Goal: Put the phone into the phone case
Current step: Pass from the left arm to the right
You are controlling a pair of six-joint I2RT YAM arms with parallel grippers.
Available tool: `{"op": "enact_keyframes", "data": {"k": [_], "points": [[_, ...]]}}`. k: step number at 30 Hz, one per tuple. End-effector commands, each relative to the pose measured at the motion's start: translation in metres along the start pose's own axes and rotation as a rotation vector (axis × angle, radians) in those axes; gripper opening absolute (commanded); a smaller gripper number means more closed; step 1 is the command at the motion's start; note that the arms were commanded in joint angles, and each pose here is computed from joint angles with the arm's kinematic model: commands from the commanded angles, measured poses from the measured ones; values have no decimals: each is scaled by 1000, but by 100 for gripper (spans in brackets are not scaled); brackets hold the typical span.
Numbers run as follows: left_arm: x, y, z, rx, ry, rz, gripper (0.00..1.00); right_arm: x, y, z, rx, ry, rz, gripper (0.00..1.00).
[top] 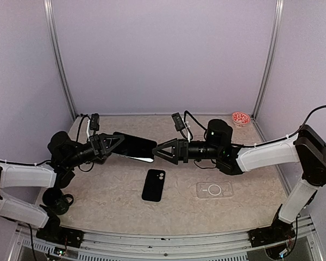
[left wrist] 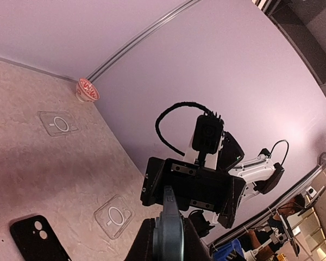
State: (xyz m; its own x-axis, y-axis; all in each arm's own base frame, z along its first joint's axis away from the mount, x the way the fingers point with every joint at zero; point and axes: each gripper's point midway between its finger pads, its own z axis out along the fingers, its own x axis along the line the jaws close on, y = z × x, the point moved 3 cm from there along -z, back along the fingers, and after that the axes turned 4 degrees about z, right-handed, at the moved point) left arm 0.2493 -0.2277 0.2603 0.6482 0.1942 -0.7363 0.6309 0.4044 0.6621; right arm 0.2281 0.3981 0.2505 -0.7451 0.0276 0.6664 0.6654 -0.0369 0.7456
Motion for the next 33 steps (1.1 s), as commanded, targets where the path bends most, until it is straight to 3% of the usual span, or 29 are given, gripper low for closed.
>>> {"op": "enact_keyframes", "data": {"k": [1,8,13,33], "points": [[-30,17,18,-87,-145,51,0,12,7,-6,-28,100,48,97],[-31,12,51,-95,-168,62,0,22,15,-14,-55,156,81,94],[-25,17,60,-129,-149,53,0,27,15,-18,-62,164,85,89],[-14,-7,83,-78,-127,-14,0,20,23,-17,-83,102,63,74]]}}
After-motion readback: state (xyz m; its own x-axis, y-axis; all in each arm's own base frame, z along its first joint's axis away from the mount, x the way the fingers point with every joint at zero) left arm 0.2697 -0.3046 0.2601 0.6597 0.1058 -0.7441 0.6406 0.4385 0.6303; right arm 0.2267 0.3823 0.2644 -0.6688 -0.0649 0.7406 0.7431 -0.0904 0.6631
